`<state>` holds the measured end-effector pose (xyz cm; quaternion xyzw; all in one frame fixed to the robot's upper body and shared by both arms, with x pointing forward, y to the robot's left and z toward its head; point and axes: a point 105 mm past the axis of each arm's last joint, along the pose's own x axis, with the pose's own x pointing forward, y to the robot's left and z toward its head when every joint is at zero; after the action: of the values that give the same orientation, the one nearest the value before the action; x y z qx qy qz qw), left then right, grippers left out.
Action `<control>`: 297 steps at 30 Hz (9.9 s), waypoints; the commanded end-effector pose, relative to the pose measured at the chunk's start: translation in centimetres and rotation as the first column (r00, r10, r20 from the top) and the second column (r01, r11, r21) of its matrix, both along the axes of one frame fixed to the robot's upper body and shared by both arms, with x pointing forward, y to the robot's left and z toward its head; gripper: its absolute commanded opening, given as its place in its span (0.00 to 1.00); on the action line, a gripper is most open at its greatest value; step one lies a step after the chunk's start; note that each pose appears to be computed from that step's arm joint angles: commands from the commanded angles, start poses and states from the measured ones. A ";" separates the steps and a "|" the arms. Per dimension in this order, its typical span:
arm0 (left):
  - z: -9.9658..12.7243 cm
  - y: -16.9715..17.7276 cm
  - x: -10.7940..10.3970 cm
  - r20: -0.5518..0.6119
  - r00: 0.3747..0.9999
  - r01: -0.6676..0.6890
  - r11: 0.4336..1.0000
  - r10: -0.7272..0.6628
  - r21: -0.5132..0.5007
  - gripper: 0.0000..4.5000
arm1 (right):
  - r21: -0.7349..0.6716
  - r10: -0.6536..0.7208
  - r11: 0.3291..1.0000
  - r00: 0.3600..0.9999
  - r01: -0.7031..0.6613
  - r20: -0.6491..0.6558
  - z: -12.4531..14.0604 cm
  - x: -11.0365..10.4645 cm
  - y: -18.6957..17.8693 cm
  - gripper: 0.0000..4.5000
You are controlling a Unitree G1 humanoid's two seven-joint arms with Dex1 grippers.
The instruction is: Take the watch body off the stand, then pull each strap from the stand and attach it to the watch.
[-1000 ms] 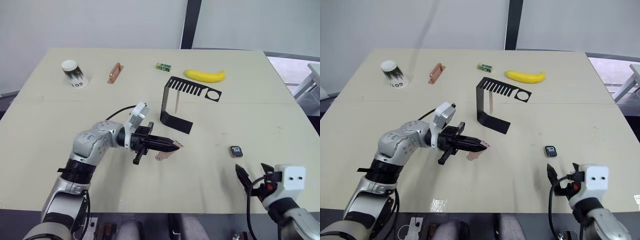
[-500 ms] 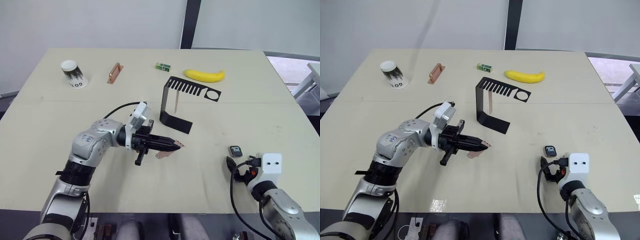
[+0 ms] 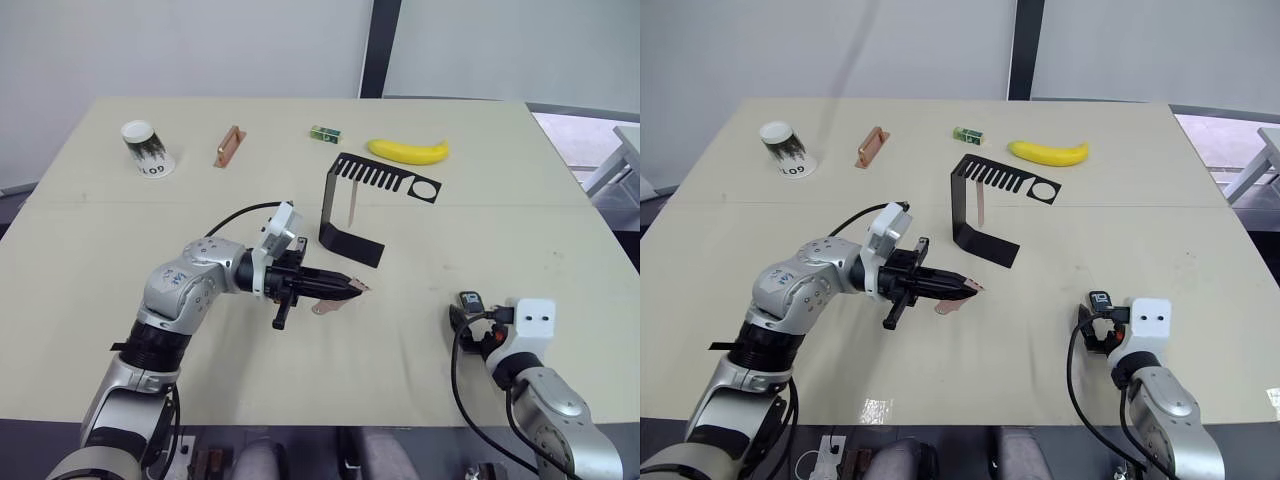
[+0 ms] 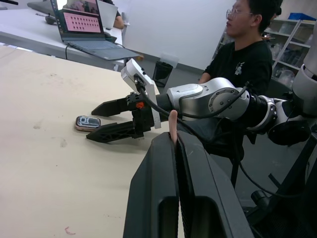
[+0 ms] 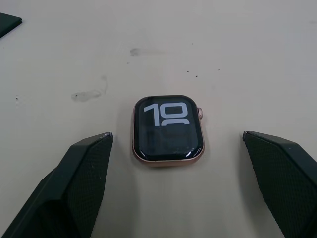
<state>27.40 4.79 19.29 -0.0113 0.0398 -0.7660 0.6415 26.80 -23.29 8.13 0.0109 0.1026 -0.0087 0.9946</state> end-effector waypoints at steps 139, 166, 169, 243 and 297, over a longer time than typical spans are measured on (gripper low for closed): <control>1.3 -0.1 1.1 0.209 0.977 -0.042 0.999 0.048 -0.033 0.00 | -0.043 0.156 0.987 0.987 -0.157 -0.039 -0.8 -1.9 0.6 0.81; 1.3 0.0 1.2 0.209 0.976 -0.052 0.998 0.058 -0.033 0.00 | -0.083 0.171 0.982 0.985 -0.171 -0.007 1.4 -1.9 0.9 0.34; 1.3 0.1 1.3 0.228 0.972 -0.057 0.998 0.061 -0.022 0.00 | -0.097 0.222 0.970 0.975 -0.222 -0.017 2.2 -2.0 1.4 0.34; -2.6 -1.4 2.8 0.661 0.749 -0.076 0.985 -0.047 0.157 0.00 | 0.649 0.767 0.546 0.627 -0.530 -0.133 8.1 -2.2 12.2 0.34; -2.5 -2.6 2.1 0.647 0.761 -0.057 0.989 -0.046 0.137 0.00 | 0.656 0.770 0.537 0.627 -0.530 -0.124 8.4 -2.3 12.5 0.34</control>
<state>30.34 3.02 16.05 0.2950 -0.1036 -0.7104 0.6306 25.21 -11.78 15.38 0.2649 0.3090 0.3701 0.8351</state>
